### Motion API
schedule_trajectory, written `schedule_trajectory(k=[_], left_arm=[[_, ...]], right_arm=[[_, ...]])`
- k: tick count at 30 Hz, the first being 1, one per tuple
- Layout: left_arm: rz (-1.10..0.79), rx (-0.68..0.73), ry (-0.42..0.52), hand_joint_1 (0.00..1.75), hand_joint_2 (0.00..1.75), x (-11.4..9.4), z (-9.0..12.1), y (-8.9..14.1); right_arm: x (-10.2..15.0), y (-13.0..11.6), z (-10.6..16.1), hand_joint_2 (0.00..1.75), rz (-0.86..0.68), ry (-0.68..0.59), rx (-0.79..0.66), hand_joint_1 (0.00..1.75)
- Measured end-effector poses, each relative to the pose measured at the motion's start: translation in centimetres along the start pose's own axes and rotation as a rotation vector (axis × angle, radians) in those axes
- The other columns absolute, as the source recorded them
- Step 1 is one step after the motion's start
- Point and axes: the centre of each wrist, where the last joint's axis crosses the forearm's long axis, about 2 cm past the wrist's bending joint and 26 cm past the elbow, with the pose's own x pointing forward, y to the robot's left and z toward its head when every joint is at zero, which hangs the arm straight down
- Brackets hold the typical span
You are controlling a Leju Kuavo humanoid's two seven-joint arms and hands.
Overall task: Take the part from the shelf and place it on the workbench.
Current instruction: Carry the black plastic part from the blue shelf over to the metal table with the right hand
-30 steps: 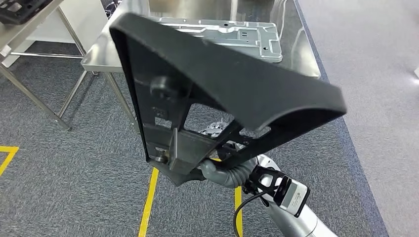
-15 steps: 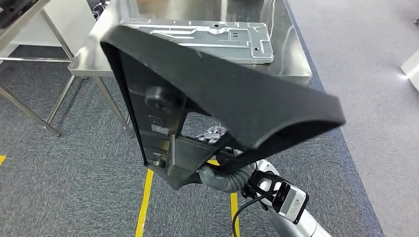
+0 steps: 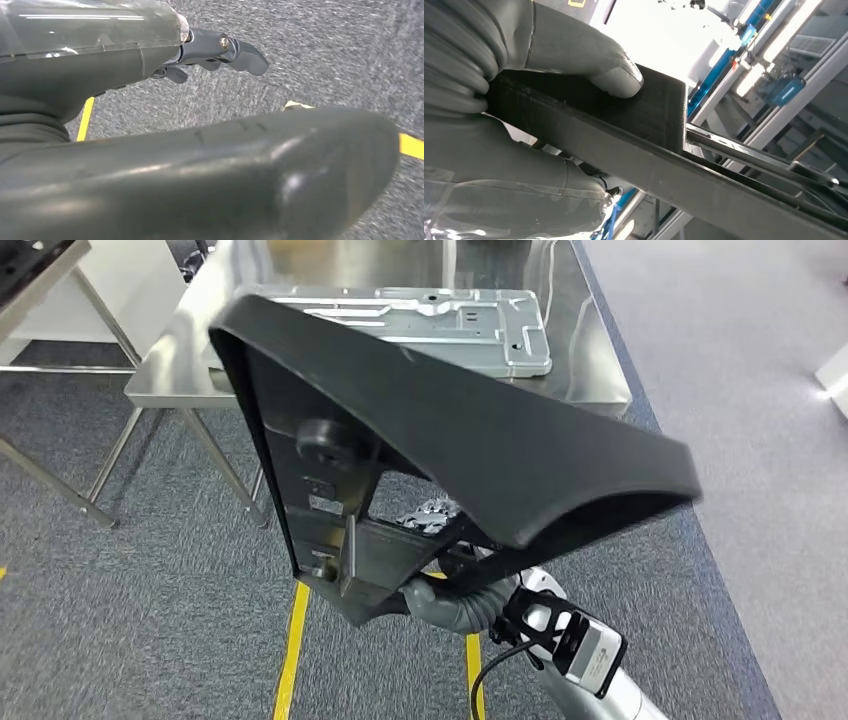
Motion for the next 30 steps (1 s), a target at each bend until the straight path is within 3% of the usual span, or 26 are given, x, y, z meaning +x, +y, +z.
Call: schedule_trajectory(k=[30], left_arm=[[0.002, -0.004, -0.020, 0.00, 0.00, 0.2, -0.1, 0.2]], right_arm=[[0.8, 0.2, 0.8, 1.75, 0.029, 0.009, -0.045, 1.73]])
